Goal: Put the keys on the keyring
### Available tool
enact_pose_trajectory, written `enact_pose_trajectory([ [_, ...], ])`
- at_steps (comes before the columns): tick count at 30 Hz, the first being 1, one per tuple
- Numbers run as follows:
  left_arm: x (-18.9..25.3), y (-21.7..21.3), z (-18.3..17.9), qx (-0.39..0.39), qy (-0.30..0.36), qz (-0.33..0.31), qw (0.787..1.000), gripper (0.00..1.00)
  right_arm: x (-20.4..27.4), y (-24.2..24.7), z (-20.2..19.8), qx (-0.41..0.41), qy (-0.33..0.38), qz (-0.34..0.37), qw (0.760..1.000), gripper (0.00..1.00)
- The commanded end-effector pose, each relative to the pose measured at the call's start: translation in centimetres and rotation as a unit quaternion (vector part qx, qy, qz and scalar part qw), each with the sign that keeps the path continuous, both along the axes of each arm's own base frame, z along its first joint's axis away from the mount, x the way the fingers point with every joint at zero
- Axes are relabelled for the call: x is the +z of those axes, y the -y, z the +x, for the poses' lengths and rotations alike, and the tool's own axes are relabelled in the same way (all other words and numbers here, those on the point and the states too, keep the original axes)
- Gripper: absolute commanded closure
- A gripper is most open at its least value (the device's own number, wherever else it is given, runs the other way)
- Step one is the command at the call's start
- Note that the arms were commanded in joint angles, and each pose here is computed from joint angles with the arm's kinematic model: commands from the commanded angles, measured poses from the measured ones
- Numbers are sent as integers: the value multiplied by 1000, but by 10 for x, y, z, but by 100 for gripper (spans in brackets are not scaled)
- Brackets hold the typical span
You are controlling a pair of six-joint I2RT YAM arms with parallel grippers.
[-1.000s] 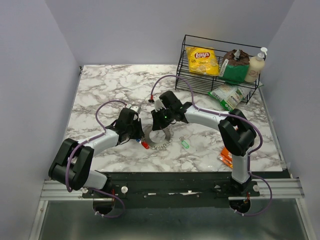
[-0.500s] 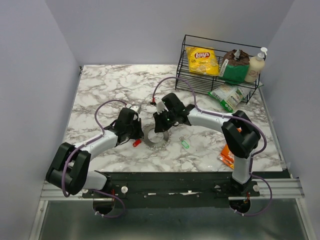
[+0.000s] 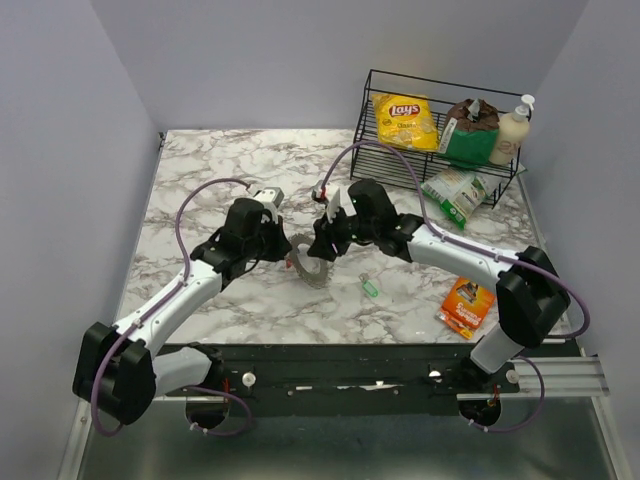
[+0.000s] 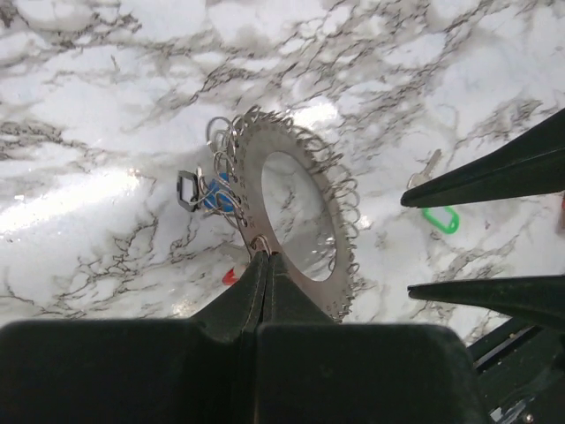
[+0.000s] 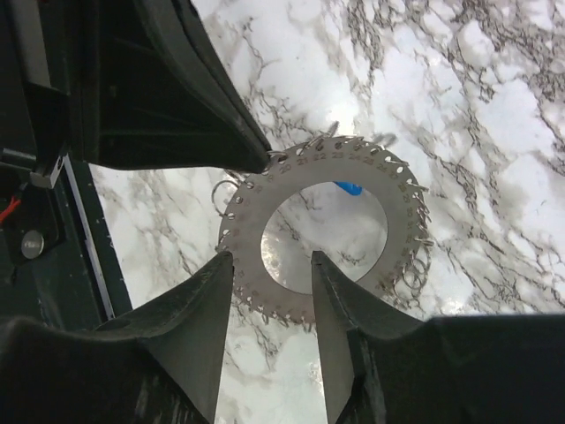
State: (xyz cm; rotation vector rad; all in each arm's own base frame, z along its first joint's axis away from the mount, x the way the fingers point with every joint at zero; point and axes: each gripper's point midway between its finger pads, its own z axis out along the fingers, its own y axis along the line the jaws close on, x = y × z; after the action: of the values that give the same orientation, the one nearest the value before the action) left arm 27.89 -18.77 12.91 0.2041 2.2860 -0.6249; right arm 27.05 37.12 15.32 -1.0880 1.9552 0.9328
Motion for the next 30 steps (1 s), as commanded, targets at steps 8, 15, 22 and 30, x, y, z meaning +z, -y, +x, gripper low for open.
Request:
enact_pose_trajectory([
  [8, 63, 10, -14, -64, 46, -18, 997, 100, 42, 4, -22, 66, 88, 76, 991, 26],
  [15, 96, 19, -32, -139, 86, -31, 986, 100, 70, 12, -40, 96, 133, 111, 980, 12],
  [22, 122, 25, -62, -244, 129, -32, 960, 100, 104, 19, -60, 129, 168, 150, 966, 9],
  [30, 151, 39, -113, -380, 179, -88, 903, 100, 145, 27, -97, 200, 190, 201, 940, 12],
])
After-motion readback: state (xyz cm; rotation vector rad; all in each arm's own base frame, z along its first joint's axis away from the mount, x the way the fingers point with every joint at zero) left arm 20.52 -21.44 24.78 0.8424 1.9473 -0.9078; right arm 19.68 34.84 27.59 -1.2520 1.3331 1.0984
